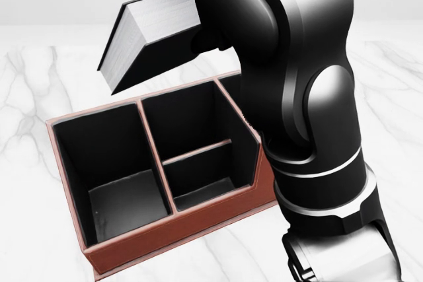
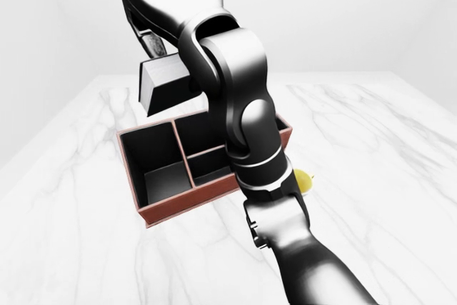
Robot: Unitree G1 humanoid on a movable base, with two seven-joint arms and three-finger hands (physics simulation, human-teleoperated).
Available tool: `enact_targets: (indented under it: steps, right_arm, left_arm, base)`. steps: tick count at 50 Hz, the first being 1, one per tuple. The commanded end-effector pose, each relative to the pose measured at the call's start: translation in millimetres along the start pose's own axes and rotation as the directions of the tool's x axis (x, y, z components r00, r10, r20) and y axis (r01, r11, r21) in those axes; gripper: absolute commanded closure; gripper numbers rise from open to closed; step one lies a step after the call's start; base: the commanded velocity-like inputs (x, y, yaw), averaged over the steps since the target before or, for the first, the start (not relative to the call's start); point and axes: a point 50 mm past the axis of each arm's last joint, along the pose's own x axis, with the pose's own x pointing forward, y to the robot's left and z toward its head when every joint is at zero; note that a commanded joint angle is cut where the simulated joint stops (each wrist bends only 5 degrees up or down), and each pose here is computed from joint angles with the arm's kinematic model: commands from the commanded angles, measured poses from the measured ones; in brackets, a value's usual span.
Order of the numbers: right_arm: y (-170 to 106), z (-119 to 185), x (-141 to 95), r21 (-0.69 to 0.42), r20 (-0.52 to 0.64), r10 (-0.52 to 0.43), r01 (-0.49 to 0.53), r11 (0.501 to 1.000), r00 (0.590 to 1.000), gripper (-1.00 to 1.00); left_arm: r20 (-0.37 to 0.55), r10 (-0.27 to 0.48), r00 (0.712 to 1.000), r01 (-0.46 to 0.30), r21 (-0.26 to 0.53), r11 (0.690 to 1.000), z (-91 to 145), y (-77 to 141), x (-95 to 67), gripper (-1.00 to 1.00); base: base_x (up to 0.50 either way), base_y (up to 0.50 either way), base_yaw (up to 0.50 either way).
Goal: Pick up the book and place it in the front compartment of the caddy.
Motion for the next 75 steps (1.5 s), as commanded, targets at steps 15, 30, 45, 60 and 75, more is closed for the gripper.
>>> enact_targets:
  steps: [15,30,45,60,75]
  right_arm:
    - [35.8,-19.5,5.1,0.079,-0.084,0.131,-0.125,0.989,0.988,1.0]
    - [47.6,-29.7,8.1,0.115,-0.084,0.195,-0.185,0.976,0.977,1.0]
    - [60.6,-31.2,6.8,0.151,-0.082,0.235,-0.221,0.964,0.969,1.0]
    - [64.5,-27.1,11.7,0.172,-0.058,0.258,-0.245,0.954,0.964,1.0]
    - [65.8,-37.1,24.0,0.186,-0.076,0.312,-0.294,0.938,0.947,1.0]
  left_arm:
    - [0.0,0.006,1.0,-0.006,0.008,1.0,1.8,2.6,-5.4,-1.0]
    - [0.002,0.004,1.0,-0.004,0.008,1.0,1.5,2.0,-4.4,-1.0]
    - [0.001,0.004,1.0,-0.004,0.007,1.0,1.4,2.4,-4.9,-1.0]
    - [0.001,0.002,1.0,-0.002,-0.001,1.0,-0.5,0.7,-4.0,-1.0]
    - [-0.003,0.007,1.0,-0.007,-0.006,1.0,-0.1,3.4,-5.5,-1.0]
  base:
    - [0.0,0.0,0.0]
    - [0.0,0.0,0.0]
    - [0.0,0.0,0.0]
    - [0.0,0.0,0.0]
    - [0.0,0.0,0.0]
